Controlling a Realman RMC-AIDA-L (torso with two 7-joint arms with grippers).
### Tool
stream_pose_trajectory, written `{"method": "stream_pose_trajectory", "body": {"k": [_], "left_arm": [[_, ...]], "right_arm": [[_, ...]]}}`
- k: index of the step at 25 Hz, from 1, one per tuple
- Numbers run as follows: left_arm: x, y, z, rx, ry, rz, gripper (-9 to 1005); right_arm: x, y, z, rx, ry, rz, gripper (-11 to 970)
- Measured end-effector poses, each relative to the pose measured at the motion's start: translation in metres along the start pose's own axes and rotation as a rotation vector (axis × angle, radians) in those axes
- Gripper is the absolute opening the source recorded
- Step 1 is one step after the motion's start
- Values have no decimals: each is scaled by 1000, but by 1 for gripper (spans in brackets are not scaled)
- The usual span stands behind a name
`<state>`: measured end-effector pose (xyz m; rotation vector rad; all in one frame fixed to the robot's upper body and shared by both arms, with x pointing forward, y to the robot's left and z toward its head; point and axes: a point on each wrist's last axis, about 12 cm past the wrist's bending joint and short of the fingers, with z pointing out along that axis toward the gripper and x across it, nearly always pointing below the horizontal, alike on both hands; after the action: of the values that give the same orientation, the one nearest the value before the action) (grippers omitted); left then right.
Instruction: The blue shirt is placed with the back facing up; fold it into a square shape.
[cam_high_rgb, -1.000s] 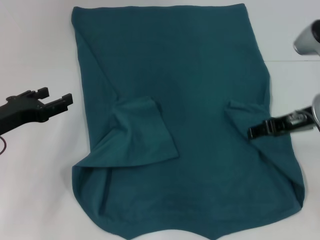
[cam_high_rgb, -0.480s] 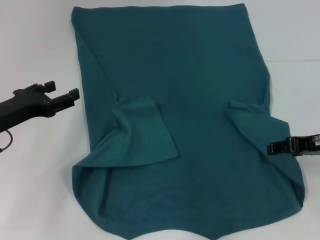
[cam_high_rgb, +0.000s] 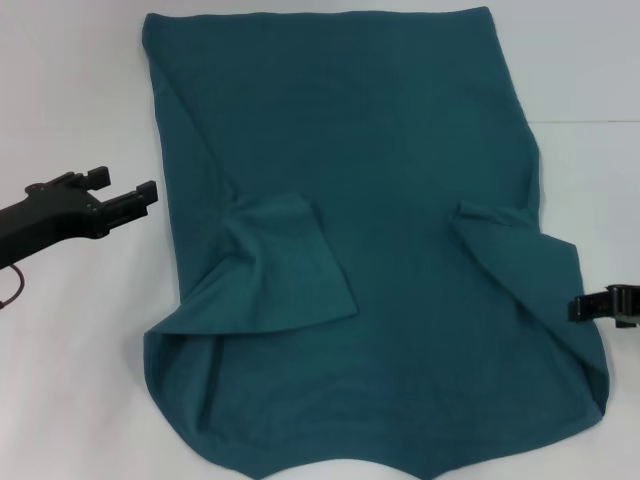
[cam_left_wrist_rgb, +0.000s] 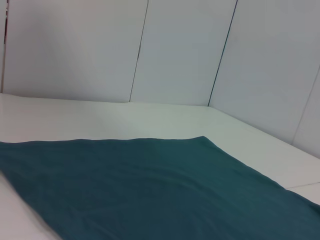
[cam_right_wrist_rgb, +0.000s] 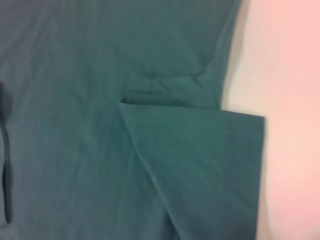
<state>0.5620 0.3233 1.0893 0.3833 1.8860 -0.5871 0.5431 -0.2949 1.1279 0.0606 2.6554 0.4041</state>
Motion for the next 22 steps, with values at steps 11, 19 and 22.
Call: {"method": "stream_pose_trajectory", "body": {"k": [11, 19, 22], "left_arm": [[-2, -2, 5, 14, -2, 14, 796], [-2, -2, 4, 11, -3, 21, 797], [-1, -2, 4, 10, -2, 20, 797]], "right_arm": [[12, -1, 4, -50, 16, 39, 670], [11, 1, 6, -56, 25, 36, 670], [11, 2, 7, -57, 26, 38, 669]]}}
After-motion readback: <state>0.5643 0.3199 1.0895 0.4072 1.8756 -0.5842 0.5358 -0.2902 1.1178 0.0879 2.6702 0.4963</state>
